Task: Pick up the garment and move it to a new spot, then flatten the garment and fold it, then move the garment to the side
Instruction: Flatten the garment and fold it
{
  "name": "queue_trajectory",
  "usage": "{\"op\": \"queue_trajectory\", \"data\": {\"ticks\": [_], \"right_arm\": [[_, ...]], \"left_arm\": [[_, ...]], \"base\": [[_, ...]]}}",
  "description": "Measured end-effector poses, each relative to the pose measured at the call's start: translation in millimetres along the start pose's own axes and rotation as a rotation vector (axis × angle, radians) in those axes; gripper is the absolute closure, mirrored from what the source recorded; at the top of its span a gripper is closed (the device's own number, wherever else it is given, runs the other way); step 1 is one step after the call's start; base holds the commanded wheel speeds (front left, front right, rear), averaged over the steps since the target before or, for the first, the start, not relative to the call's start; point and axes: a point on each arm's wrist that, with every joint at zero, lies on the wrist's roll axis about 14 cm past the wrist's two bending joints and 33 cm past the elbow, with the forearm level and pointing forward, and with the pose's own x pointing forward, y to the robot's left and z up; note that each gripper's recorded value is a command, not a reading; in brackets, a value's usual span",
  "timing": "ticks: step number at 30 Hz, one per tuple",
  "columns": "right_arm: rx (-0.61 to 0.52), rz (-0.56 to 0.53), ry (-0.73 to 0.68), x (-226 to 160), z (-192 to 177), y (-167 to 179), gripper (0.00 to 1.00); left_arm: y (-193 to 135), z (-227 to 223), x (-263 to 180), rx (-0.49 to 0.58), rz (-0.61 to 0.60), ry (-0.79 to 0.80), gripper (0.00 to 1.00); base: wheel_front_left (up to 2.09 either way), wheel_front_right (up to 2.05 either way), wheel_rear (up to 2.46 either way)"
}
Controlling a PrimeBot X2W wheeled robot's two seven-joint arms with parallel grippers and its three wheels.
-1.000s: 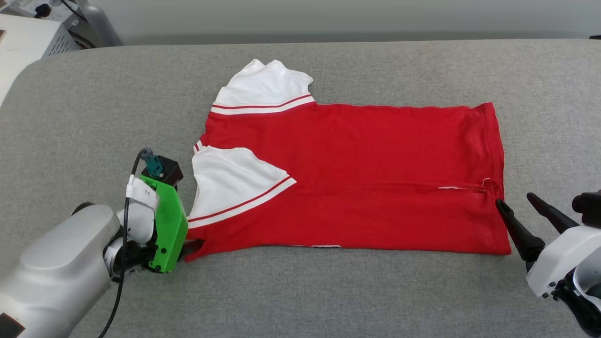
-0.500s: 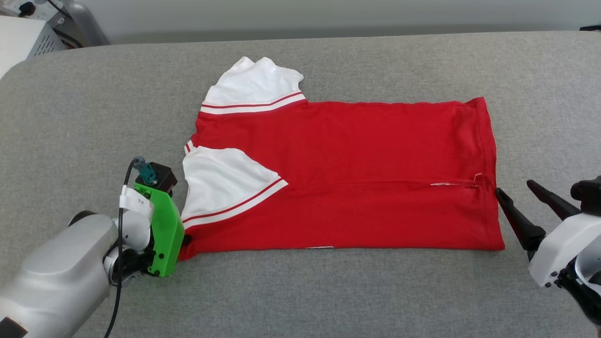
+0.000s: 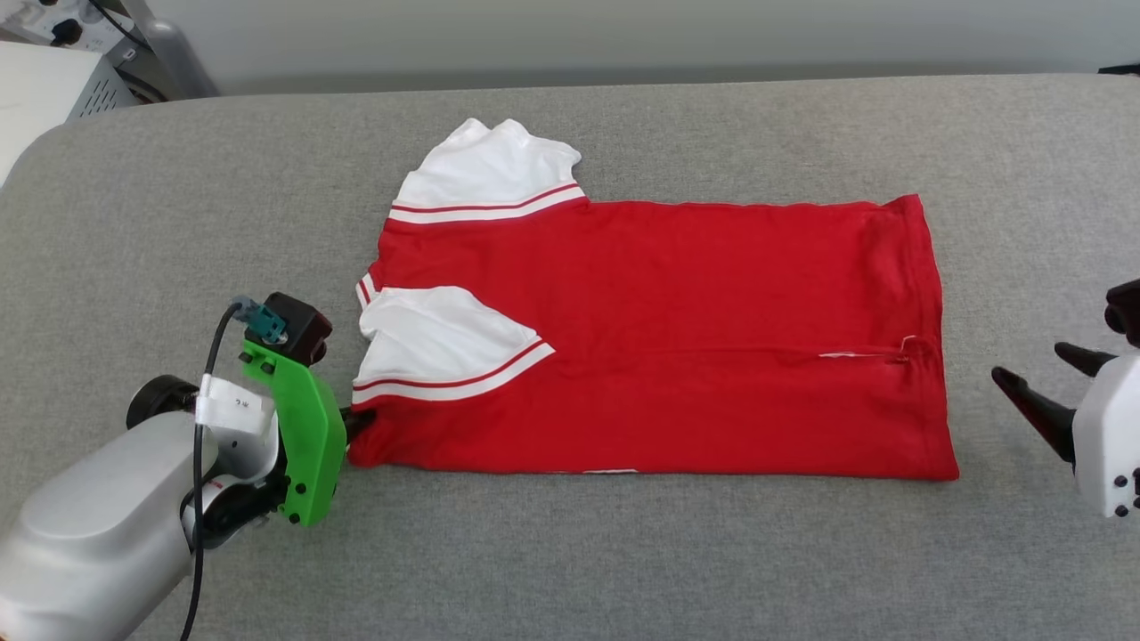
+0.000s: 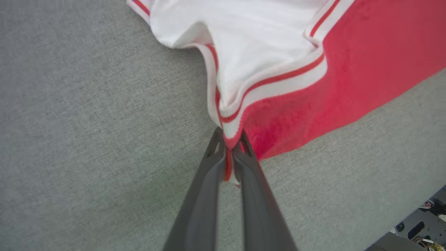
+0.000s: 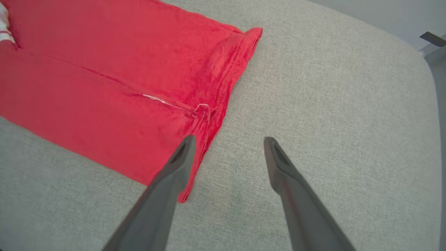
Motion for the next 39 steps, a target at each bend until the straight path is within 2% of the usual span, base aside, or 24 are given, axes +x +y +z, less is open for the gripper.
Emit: {"op": "queue_trajectory", "data": {"ticks": [6, 17, 23, 24, 25, 33, 39], "right_arm": [[0.052, 0.042, 0.183, 11.5, -32.7, 9.9, 0.0], [0.147, 0.112, 0.308, 50.7, -77.1, 40.9, 0.0], [0.162, 0.11, 0.335, 60.8, -93.1, 42.6, 0.0], [0.165, 0.108, 0.322, 61.5, -92.4, 42.1, 0.97], [0.165, 0.106, 0.311, 61.8, -91.6, 41.8, 1.0], [0.161, 0.098, 0.197, 53.8, -71.6, 38.3, 1.0], [0.155, 0.101, 0.12, 32.6, -58.4, 37.4, 1.0]], "left_arm": [[-4.2, 1.2, 1.7, 0.017, -0.016, -0.013, 1.0], [0.6, -4.2, 8.4, 0.015, -0.013, -0.016, 1.0], [4.5, -5.3, 9.5, -0.003, -0.005, -0.037, 1.0], [4.7, -5.5, 9.2, -0.005, -0.003, -0.041, 1.0], [4.7, -6.5, 8.8, -0.008, -0.002, -0.042, 1.0], [0.1, -11.1, 0.1, -0.017, 0.007, -0.073, 1.0], [-5.4, -8.5, -16.3, 0.0, 0.021, -0.105, 1.0]], "base": [[0.0, 0.0, 0.0], [0.0, 0.0, 0.0], [0.0, 0.0, 0.0], [0.0, 0.0, 0.0], [0.0, 0.0, 0.0], [0.0, 0.0, 0.0], [0.0, 0.0, 0.0]]}}
